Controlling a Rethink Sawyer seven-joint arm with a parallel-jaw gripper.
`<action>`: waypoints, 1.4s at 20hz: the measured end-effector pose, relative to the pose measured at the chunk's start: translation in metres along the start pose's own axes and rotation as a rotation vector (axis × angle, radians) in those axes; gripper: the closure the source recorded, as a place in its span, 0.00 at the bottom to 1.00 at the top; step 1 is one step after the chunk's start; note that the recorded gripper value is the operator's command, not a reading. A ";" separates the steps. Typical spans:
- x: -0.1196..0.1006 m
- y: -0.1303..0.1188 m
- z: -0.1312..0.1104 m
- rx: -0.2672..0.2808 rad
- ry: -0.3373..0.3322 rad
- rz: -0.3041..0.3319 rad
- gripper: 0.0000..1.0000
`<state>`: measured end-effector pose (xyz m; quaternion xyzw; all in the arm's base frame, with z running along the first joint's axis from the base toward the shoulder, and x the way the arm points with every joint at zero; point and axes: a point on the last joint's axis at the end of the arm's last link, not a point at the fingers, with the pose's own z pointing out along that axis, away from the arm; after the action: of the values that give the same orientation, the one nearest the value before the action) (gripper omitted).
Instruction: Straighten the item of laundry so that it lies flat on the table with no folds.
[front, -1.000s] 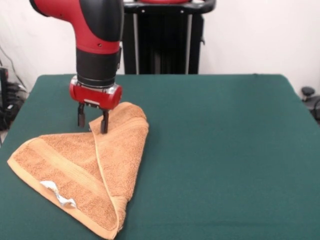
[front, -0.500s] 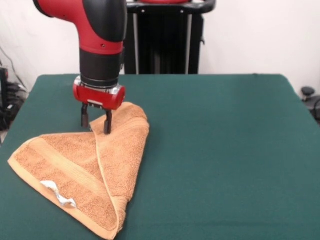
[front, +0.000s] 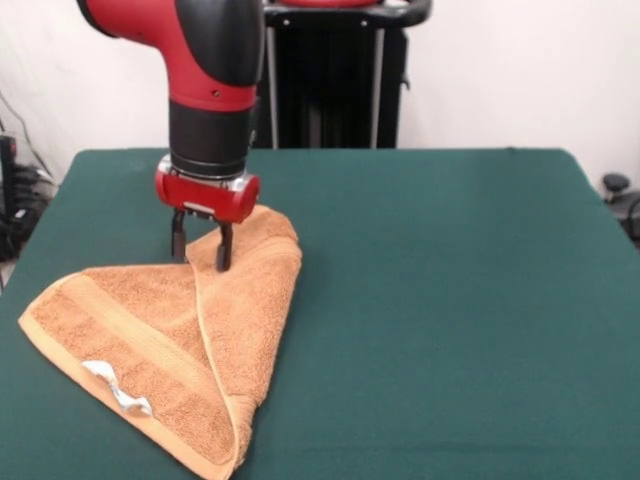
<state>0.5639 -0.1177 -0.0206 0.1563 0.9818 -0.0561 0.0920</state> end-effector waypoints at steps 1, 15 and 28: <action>0.000 0.001 0.000 0.000 -0.002 -0.001 0.00; 0.002 0.021 0.018 0.019 -0.148 -0.040 1.00; 0.007 0.026 0.017 0.051 -0.180 -0.041 1.00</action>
<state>0.5685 -0.0936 -0.0411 0.1330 0.9708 -0.0966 0.1745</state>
